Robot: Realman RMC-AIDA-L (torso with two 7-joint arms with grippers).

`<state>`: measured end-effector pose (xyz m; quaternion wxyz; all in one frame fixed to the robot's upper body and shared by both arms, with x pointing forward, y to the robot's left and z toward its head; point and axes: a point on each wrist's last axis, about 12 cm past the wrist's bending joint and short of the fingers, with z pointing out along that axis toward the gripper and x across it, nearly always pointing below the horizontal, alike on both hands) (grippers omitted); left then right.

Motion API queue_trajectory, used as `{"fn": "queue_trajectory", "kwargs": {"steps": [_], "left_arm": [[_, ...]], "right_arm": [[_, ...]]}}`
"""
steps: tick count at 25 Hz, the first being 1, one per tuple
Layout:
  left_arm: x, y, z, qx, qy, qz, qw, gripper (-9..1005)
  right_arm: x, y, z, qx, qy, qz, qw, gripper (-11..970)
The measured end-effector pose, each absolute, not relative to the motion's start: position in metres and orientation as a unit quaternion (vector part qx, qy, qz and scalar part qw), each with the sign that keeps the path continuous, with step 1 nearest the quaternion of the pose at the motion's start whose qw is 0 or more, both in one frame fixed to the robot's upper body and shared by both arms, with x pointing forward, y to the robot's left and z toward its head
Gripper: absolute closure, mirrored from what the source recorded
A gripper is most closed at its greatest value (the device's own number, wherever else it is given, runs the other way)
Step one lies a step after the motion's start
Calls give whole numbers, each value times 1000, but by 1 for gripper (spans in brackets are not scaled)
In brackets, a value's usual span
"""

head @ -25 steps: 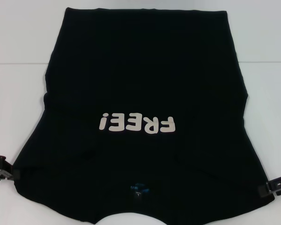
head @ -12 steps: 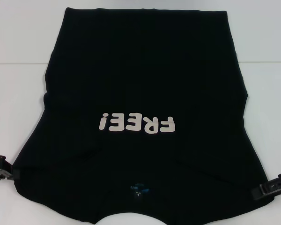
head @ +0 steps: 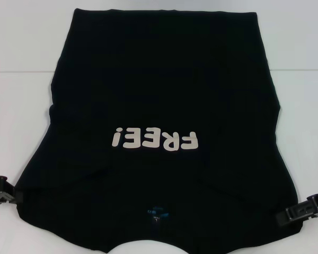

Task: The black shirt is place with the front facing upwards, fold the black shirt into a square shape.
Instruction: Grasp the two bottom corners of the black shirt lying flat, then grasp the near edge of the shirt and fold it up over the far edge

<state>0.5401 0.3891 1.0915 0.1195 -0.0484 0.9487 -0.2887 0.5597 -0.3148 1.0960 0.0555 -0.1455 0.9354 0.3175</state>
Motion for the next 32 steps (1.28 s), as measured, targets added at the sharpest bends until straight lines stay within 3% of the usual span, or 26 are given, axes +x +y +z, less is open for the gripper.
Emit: {"fn": "queue_trajectory", "kwargs": {"steps": [32], "left_arm": [[540, 389, 1091, -50, 948, -292, 118, 997]], "right_arm": [[558, -317, 1094, -146, 940, 305, 45, 155]]}}
